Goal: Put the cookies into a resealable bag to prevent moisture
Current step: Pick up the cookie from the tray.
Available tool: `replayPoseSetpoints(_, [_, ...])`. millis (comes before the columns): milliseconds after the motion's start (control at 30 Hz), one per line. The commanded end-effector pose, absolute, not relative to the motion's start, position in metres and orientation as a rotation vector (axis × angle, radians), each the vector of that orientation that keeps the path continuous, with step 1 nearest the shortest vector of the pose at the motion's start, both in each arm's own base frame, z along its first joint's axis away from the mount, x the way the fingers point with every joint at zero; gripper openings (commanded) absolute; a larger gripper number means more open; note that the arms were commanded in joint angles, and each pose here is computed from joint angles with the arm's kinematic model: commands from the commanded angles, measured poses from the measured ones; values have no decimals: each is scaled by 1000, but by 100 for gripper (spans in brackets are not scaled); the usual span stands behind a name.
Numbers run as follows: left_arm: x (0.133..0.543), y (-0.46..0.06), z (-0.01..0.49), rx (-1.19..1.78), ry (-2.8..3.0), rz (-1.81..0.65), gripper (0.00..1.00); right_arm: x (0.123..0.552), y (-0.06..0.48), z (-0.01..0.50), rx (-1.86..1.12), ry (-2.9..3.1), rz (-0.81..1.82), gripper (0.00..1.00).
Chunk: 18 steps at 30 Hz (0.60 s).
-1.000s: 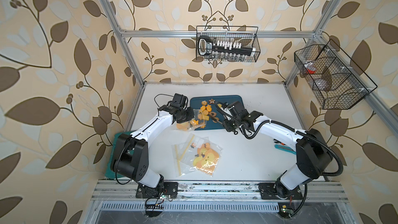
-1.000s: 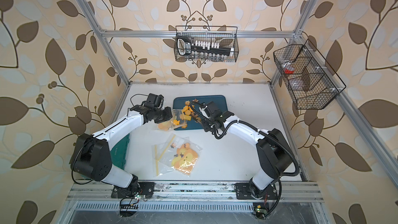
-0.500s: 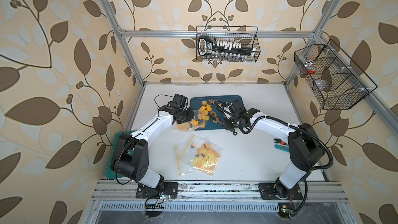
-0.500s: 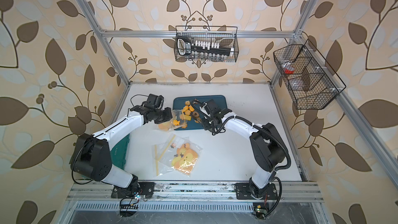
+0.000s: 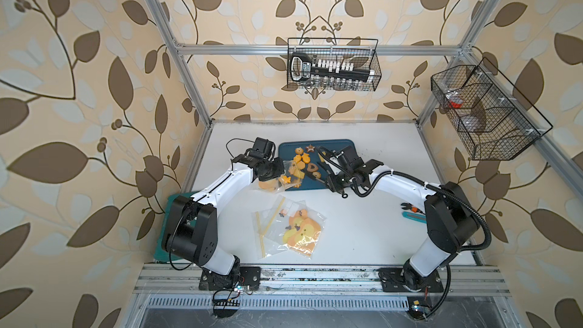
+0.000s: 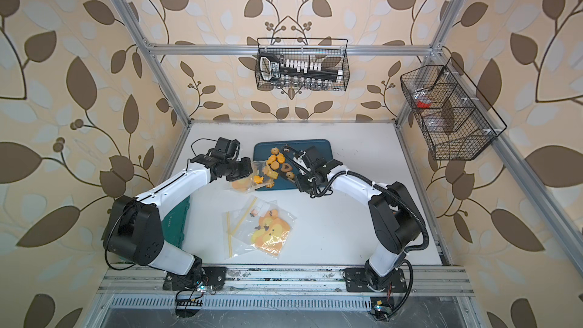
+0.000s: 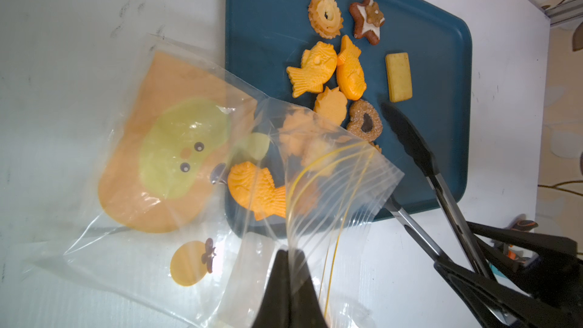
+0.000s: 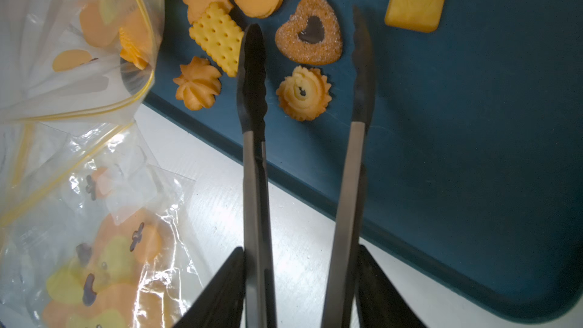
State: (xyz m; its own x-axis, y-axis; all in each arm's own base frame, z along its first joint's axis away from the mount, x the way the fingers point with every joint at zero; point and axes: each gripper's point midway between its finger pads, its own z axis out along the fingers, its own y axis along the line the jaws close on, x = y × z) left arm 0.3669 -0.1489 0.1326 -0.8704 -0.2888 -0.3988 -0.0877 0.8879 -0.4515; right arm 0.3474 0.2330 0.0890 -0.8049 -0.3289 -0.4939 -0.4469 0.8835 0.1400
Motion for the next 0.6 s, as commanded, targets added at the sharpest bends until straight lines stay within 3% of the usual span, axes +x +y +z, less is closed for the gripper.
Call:
replayPoseSetpoints(0, [367,-145,145,-280,2545,-612,0,356,230,89,-544,2594,303,52])
replayPoseSetpoints(200, [368,-145,147,-278,2543,-615,0,365,242,89,-566,2591,347,52])
replayPoseSetpoints(567, [369,-145,145,-279,2550,-607,0,368,240,112,-541,2517,345,35])
